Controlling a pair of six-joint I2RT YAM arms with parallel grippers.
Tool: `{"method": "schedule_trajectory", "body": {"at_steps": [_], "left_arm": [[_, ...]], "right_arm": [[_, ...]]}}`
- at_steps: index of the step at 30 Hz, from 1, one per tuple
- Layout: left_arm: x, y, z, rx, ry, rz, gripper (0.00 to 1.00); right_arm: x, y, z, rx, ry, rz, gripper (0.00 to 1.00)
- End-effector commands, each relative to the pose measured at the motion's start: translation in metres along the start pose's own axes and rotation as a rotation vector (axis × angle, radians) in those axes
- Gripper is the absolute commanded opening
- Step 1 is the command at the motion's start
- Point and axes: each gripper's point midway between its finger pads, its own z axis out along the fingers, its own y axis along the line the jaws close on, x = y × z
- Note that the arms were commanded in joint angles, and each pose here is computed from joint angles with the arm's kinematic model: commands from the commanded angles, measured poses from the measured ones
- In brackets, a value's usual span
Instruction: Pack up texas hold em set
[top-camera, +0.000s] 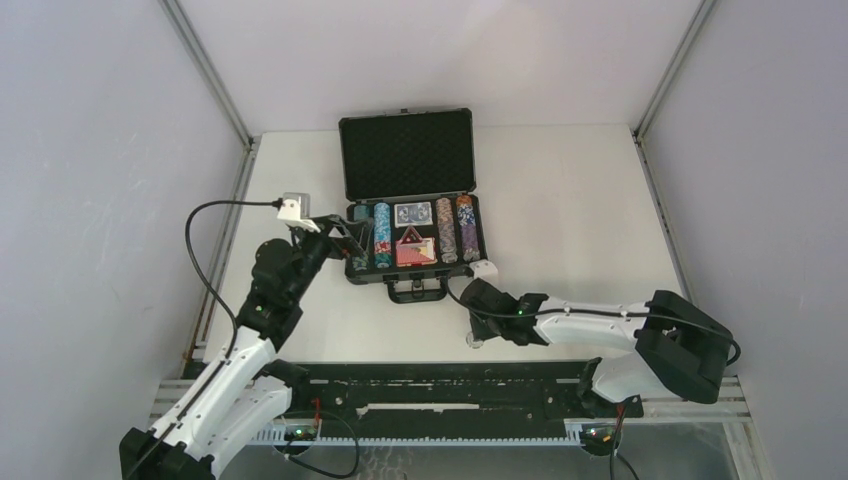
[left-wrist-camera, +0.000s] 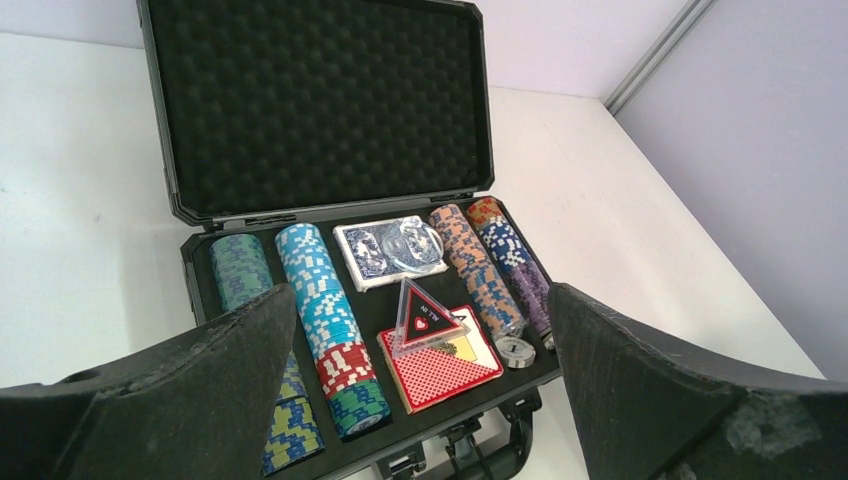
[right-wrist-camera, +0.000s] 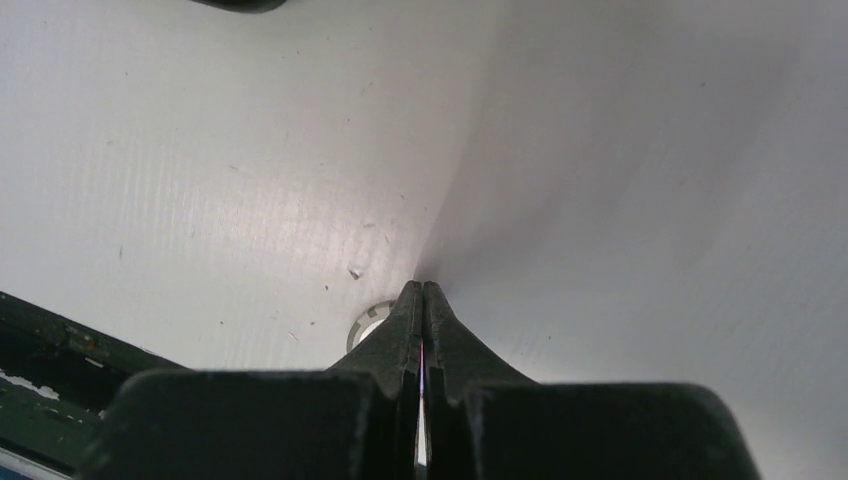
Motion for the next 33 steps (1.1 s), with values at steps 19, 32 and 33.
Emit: {"method": "schedule_trajectory", "body": {"at_steps": [19, 32, 33], "left_arm": [[-0.001, -0.013, 0.002, 0.05, -0.013, -0.013, 1.0], [0.004, -0.013, 0.004, 0.047, -0.002, -0.01, 1.0], [0.003, -0.013, 0.004, 0.048, -0.001, -0.009, 1.0]], "right_arm": [[0.037, -0.005, -0.021, 0.03, 0.032, 0.007, 0.0], [0.026, -0.006, -0.026, 0.028, -0.016, 0.034, 0.11], [0.022, -0.005, -0.026, 0.023, -0.026, 0.042, 0.19]]}}
